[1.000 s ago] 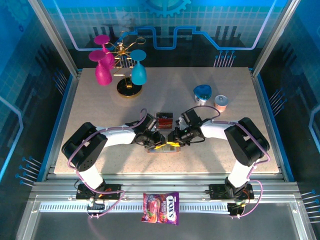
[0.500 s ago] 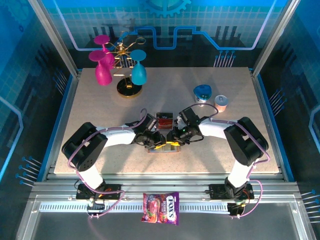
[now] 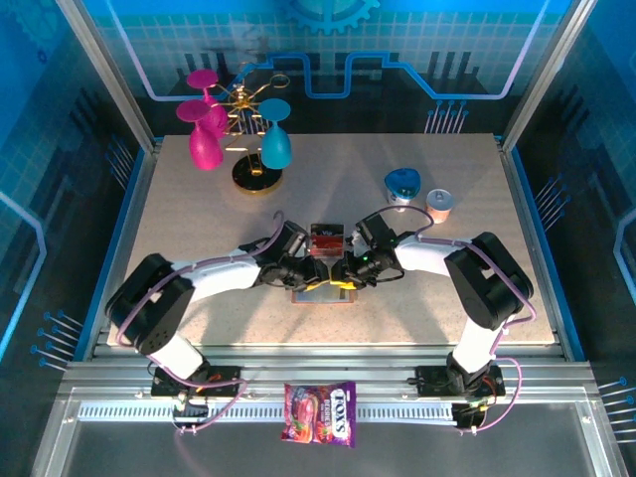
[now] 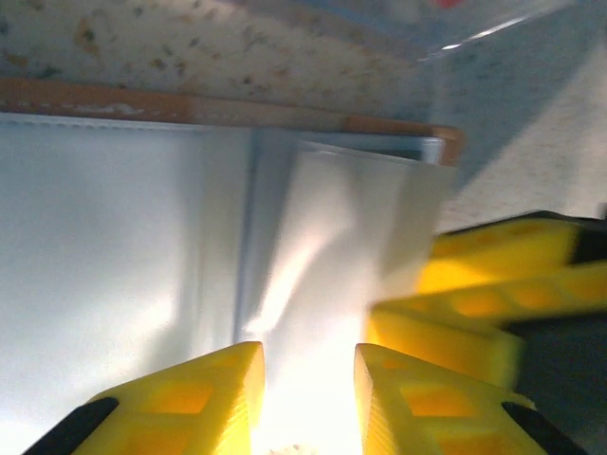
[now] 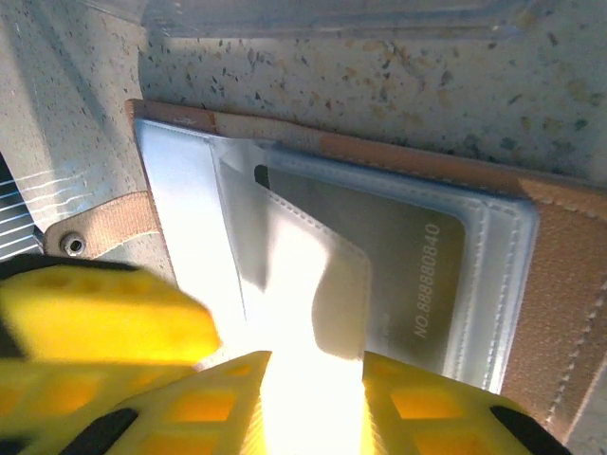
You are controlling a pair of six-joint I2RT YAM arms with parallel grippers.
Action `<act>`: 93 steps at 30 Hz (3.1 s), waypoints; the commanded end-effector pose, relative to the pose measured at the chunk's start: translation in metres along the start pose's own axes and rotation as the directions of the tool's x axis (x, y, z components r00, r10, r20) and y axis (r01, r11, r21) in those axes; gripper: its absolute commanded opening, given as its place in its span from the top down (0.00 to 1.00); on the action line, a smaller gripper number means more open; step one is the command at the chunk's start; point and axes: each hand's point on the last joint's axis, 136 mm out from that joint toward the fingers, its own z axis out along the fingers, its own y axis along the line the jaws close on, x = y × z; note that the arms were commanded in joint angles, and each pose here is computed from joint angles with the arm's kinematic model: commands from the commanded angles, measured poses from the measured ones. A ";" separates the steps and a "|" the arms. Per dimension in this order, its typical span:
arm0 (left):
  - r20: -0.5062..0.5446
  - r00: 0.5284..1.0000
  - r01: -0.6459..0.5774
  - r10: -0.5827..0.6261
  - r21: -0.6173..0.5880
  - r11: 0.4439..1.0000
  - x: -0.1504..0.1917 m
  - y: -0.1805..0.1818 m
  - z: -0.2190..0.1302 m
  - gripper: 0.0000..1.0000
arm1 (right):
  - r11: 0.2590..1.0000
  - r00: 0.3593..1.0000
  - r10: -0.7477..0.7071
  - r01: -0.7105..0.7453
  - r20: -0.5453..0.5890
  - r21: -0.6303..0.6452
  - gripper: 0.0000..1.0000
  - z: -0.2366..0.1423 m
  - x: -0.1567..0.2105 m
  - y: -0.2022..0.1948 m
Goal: Take the credit cards out of the card holder
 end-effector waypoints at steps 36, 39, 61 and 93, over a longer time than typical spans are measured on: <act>0.259 0.966 -0.046 0.023 0.083 0.995 -0.029 0.010 -0.116 0.53 | 0.992 0.990 -0.116 0.112 -0.086 -0.050 0.50 0.055 0.003 0.076; 0.248 0.969 -0.037 0.014 0.089 0.995 -0.030 0.009 -0.112 0.53 | 0.991 0.990 -0.124 0.121 -0.067 -0.057 0.50 0.045 0.001 0.080; 0.037 0.999 0.026 -0.032 0.150 0.988 -0.022 -0.015 -0.027 0.59 | 0.999 0.995 -0.024 0.028 0.097 -0.035 0.58 -0.038 -0.009 0.018; -0.127 0.988 0.100 -0.091 0.072 0.992 0.001 0.008 0.035 0.69 | 0.998 0.999 0.038 -0.037 0.023 -0.056 0.66 -0.013 0.001 -0.010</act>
